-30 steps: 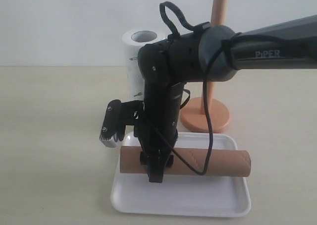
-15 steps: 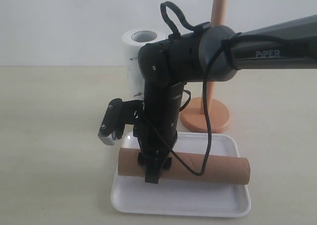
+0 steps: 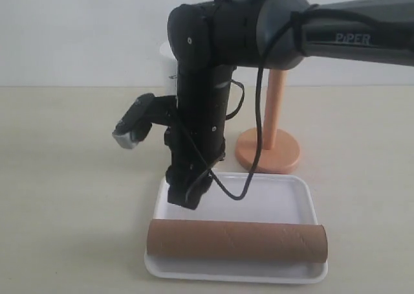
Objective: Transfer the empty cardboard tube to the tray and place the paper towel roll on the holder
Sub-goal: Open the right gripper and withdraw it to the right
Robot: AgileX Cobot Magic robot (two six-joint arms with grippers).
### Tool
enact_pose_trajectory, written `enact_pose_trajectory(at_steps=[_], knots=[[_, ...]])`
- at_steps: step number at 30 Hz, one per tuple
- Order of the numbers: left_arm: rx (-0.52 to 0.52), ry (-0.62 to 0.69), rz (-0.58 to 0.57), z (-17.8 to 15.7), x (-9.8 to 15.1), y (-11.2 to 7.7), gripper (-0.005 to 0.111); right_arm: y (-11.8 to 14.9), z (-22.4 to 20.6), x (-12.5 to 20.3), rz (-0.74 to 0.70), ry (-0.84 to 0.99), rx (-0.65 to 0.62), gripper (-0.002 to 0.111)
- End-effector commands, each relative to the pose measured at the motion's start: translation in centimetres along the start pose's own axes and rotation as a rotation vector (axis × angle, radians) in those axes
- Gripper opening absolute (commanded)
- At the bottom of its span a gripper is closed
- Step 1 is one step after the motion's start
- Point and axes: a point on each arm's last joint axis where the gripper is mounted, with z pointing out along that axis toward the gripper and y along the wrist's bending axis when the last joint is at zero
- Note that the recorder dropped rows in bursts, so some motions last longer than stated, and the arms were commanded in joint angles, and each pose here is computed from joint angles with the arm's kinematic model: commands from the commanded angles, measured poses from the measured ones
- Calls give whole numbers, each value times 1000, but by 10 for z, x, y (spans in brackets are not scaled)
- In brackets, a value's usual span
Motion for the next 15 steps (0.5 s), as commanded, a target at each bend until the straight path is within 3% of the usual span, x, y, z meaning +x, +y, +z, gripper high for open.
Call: enact_pose_trajectory(at_steps=[1,2,10,15], knots=[[-3,-1,2,0,1,0,6,-2,-14,-3,89,-30,11,11],[-3,-1,2,0,1,0,6,-2,-14,-3,85,-31,12,0],[-3,-1,2,0,1,0,6,5,-40,1,91,-83,29,1],[-3,-1,2,0,1,0,6,28,-84,30,88,-140,62,1]])
